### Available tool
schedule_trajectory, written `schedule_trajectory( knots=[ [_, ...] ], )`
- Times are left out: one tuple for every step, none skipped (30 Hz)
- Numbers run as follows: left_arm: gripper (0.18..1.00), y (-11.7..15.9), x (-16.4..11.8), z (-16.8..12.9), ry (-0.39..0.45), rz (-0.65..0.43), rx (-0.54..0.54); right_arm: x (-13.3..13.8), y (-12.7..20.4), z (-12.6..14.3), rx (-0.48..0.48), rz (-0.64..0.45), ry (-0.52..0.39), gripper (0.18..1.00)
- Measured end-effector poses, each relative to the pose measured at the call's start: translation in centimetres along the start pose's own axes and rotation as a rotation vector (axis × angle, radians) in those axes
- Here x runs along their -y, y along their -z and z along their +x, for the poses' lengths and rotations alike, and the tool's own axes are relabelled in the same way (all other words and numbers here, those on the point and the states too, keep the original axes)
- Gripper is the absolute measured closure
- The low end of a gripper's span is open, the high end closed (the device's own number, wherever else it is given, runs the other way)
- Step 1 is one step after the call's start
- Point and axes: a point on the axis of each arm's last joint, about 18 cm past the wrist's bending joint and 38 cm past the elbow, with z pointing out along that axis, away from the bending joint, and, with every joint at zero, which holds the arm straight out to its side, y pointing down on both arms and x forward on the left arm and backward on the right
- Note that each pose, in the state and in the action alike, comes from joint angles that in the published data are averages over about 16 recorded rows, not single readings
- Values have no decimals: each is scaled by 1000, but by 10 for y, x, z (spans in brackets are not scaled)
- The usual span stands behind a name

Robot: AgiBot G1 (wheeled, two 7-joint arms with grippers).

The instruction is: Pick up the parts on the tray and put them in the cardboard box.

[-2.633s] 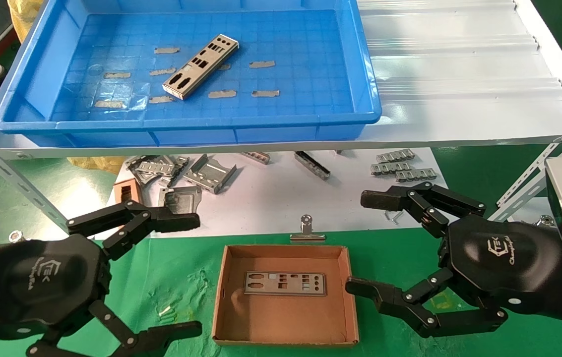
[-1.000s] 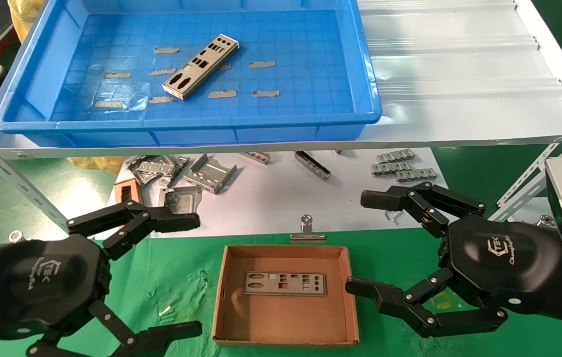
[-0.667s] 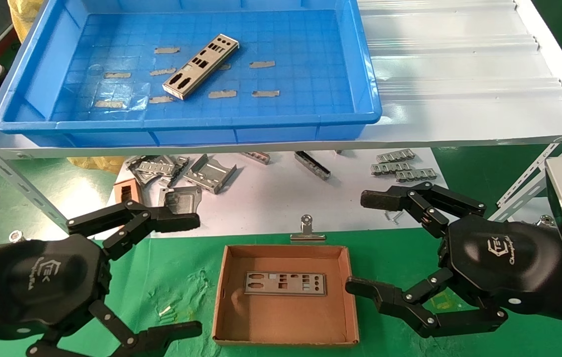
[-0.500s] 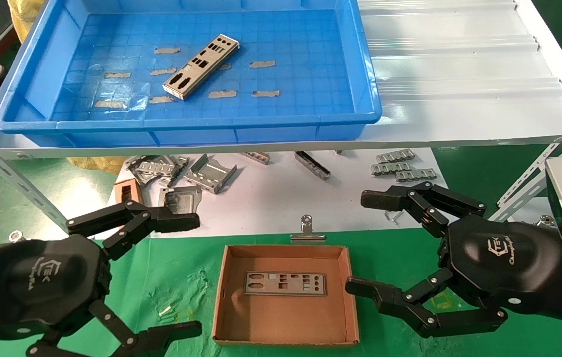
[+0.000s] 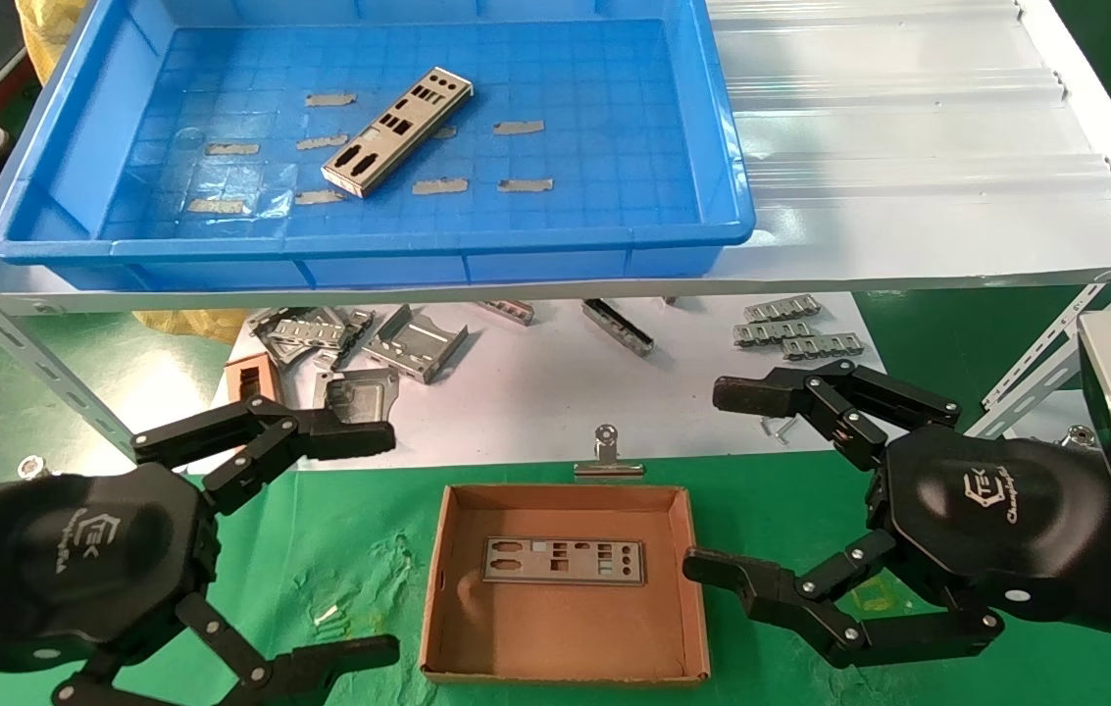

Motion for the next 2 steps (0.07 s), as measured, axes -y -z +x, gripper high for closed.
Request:
schedule_trajectory(
  knots=[
    [184, 0, 0, 0, 0, 0, 0, 0, 0, 0, 0, 0, 0, 178],
    [184, 0, 0, 0, 0, 0, 0, 0, 0, 0, 0, 0, 0, 178]
  ],
)
